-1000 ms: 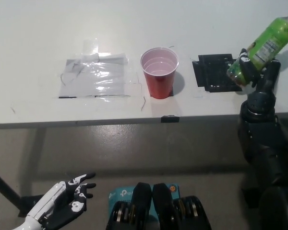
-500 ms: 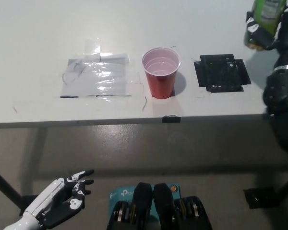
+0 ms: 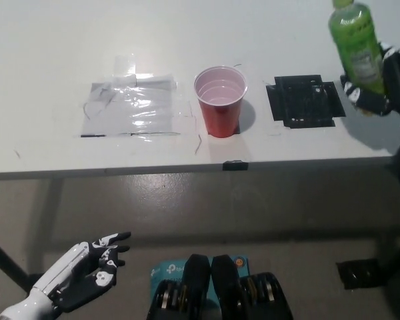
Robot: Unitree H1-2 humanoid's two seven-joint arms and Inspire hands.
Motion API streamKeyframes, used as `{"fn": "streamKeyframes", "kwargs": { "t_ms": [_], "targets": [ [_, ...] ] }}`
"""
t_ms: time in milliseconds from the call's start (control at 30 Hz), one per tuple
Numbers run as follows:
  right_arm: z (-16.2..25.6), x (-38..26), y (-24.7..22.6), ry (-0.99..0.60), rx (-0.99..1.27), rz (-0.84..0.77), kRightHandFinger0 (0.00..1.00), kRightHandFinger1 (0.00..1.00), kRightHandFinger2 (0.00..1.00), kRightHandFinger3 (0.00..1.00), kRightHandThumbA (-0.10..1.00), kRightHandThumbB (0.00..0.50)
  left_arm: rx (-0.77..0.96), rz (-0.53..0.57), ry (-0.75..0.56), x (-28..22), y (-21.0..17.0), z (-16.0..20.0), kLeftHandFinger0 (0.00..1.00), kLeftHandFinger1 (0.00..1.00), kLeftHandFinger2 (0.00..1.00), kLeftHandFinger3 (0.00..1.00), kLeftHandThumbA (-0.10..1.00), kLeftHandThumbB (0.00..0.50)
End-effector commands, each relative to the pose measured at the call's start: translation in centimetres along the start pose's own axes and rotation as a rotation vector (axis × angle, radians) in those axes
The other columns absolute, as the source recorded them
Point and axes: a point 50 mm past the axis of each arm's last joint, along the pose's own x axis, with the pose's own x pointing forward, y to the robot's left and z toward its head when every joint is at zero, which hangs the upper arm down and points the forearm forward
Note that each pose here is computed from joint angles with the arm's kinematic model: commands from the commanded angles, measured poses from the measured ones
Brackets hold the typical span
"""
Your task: The robot uses its right hand to pick up a bottle kept in the middle of the desk and tilt it into a cup kept next to it to pour water out
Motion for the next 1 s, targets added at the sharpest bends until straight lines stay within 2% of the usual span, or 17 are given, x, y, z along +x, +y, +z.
{"fn": "streamKeyframes", "kwargs": {
  "t_ms": [0,33,100,200,267,367,433,567,600,667,700,733,867,900,967],
  "targets": [
    [2.8,2.0,-2.3,-0.111,-0.031,-0.038,0.00,0.00,0.00,0.44,-0.10,0.088,0.055,-0.012,-0.032,-0.3,0.8,1.4,0.85,0.90,0.98,1.00,0.71,0.119],
    [3.1,1.9,-2.0,-0.127,-0.029,-0.036,0.00,0.00,0.00,0.45,-0.10,0.110,0.054,-0.014,-0.029,-0.3,0.9,1.3,0.85,0.90,0.98,1.00,0.71,0.117],
    [3.5,1.7,-1.2,-0.149,-0.028,-0.013,0.00,0.00,0.00,0.45,-0.10,0.097,0.052,-0.013,-0.022,-0.3,0.9,1.3,0.86,0.91,0.98,1.00,0.72,0.136],
    [4.6,1.7,0.2,-0.192,-0.017,0.000,0.00,0.00,0.00,0.42,-0.10,0.090,0.052,-0.012,-0.022,-0.3,0.8,1.5,0.88,0.91,0.97,1.00,0.72,0.130],
    [5.1,1.8,0.6,-0.198,-0.020,0.002,0.00,0.00,0.00,0.42,-0.10,0.102,0.050,-0.013,-0.025,-0.3,0.8,1.5,0.88,0.90,0.97,1.00,0.72,0.131],
    [6.0,1.9,1.1,-0.220,-0.011,0.005,0.00,0.00,0.00,0.42,-0.10,0.150,0.047,-0.012,-0.022,-0.3,0.8,1.5,0.89,0.91,0.97,1.00,0.71,0.129],
    [6.9,2.1,1.5,-0.261,-0.041,0.019,0.00,0.00,0.00,0.44,-0.10,0.127,0.050,-0.012,-0.021,-0.3,0.8,1.5,0.88,0.91,0.97,1.00,0.71,0.122],
    [7.5,2.3,1.8,-0.317,-0.093,0.040,0.00,0.00,0.00,0.44,-0.10,0.147,0.053,-0.013,-0.017,-0.3,0.7,1.6,0.88,0.91,0.97,1.00,0.71,0.119],
    [7.5,2.3,1.8,-0.326,-0.104,0.047,0.00,0.00,0.00,0.44,-0.10,0.171,0.053,-0.016,-0.016,-0.3,0.8,1.7,0.88,0.92,0.97,1.00,0.71,0.125],
    [7.8,2.4,1.7,-0.347,-0.151,0.074,0.00,0.00,0.00,0.44,-0.10,0.179,0.050,-0.019,-0.012,-0.3,0.8,1.7,0.90,0.92,0.98,1.00,0.73,0.130],
    [7.8,2.4,1.6,-0.359,-0.163,0.081,0.00,0.00,0.00,0.43,-0.10,0.199,0.053,-0.021,-0.014,-0.3,0.9,1.7,0.91,0.92,0.98,1.00,0.73,0.135],
    [7.6,2.5,1.1,-0.384,-0.211,0.081,0.00,0.00,0.00,0.43,-0.10,0.201,0.060,-0.025,-0.012,-0.2,1.0,1.9,0.91,0.93,0.99,1.00,0.73,0.122],
    [7.2,2.7,0.2,-0.420,-0.251,0.078,0.00,0.00,0.00,0.45,-0.10,0.202,0.055,-0.024,-0.009,-0.2,1.0,2.0,0.92,0.93,0.99,1.00,0.71,0.124],
    [6.8,3.0,-0.6,-0.438,-0.303,0.090,0.00,0.00,0.01,0.47,-0.09,0.200,0.054,-0.023,-0.006,-0.2,0.9,2.0,0.92,0.93,0.99,1.00,0.71,0.125],
    [6.2,3.5,-2.0,-0.480,-0.371,0.090,0.00,0.00,0.01,0.46,-0.03,0.229,0.052,-0.026,-0.005,-0.2,1.0,2.0,0.93,0.93,0.99,1.00,0.72,0.132]
  ]
}}
